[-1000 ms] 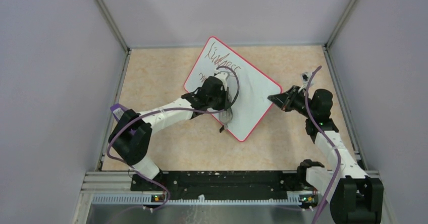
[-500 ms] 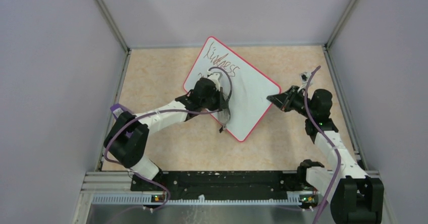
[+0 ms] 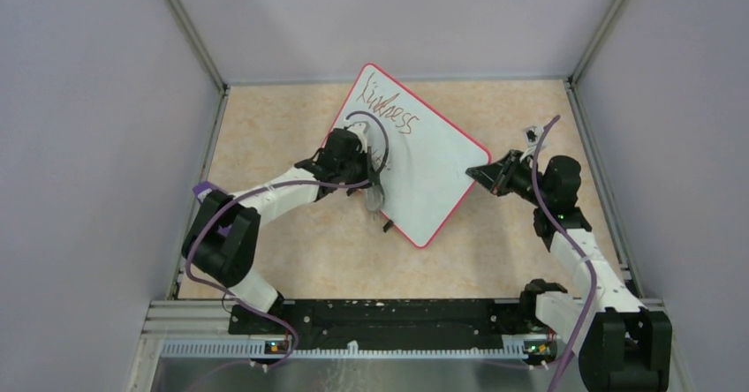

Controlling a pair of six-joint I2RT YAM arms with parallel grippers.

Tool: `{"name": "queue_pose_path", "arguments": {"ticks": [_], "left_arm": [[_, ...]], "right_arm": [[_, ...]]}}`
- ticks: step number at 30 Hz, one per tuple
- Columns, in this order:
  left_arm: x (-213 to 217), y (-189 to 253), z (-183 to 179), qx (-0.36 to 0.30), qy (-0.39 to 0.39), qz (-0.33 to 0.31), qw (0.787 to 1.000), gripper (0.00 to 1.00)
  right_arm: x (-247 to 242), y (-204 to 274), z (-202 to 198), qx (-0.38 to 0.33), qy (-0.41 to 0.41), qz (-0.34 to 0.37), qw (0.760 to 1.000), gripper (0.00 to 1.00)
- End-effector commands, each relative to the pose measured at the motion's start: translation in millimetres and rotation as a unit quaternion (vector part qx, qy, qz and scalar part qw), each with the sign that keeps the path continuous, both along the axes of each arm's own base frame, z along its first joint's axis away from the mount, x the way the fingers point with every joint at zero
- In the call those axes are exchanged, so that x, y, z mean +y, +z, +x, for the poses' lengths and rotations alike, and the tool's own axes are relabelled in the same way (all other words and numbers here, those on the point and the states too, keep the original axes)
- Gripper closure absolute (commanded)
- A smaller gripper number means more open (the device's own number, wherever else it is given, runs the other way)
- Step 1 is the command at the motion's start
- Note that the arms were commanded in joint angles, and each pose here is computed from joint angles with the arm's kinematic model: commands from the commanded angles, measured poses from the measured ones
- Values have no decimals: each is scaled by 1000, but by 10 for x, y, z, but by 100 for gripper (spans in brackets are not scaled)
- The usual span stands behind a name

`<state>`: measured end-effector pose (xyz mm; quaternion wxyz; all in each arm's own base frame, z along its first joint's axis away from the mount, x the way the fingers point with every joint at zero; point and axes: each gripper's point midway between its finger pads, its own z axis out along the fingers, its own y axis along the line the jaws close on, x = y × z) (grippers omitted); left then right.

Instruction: Erase the whiteboard

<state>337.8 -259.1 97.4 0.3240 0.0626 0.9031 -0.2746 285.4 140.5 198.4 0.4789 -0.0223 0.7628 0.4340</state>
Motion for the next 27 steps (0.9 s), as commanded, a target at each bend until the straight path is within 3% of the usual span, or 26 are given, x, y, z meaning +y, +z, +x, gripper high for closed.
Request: {"name": "queue_pose_path", "arguments": {"ticks": [1, 9, 14, 18, 27], "left_arm": [[-296, 293, 133, -56, -24, 4, 998, 100], [-964, 887, 158, -127, -83, -8, 988, 100], [-1041, 1003, 230, -139, -87, -21, 986, 100], [-797, 760, 314, -115, -53, -2, 992, 100], [183, -14, 430, -30, 33, 25, 999, 100]], "right_arm": [[137, -326, -196, 52, 50, -22, 997, 100], [142, -321, -195, 51, 50, -24, 997, 100], [141, -324, -193, 52, 50, -24, 997, 100], [144, -339, -193, 54, 51, -24, 997, 100], [150, -351, -185, 56, 53, -23, 997, 100]]}}
